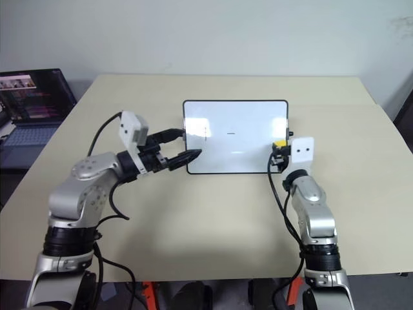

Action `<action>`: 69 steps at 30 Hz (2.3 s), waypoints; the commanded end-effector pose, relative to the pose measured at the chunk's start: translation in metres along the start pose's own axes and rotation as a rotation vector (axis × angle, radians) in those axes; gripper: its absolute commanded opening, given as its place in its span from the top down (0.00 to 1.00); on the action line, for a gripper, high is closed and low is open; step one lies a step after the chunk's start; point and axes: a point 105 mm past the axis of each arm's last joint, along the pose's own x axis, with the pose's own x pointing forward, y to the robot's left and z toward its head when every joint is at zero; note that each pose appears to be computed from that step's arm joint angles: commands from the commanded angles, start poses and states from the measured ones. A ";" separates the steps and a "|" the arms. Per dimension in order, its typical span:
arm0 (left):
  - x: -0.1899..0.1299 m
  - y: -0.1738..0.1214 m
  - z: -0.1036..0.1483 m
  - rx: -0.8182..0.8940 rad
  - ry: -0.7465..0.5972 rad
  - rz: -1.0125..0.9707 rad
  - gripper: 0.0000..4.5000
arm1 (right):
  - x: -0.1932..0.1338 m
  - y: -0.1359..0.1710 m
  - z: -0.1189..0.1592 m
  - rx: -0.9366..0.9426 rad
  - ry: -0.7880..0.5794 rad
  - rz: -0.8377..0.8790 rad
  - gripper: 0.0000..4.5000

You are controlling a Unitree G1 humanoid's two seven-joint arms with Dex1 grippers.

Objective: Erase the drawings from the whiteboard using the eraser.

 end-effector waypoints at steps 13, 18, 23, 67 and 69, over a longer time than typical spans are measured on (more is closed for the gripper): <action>0.004 0.001 0.013 0.043 -0.053 -0.007 0.00 | 0.007 0.009 0.056 -0.009 -0.135 0.023 0.71; 0.002 0.002 0.014 0.047 -0.054 0.001 0.00 | 0.010 0.014 0.055 -0.003 -0.133 0.039 0.71; 0.002 0.002 0.013 0.047 -0.056 0.006 0.00 | 0.015 0.016 0.057 -0.001 -0.139 0.050 0.71; -0.015 0.008 -0.001 0.049 -0.043 0.105 0.00 | 0.085 0.132 0.037 -0.005 -0.169 0.392 0.71; -0.015 0.007 -0.002 0.047 -0.041 0.106 0.00 | 0.087 0.128 0.030 0.004 -0.141 0.377 0.71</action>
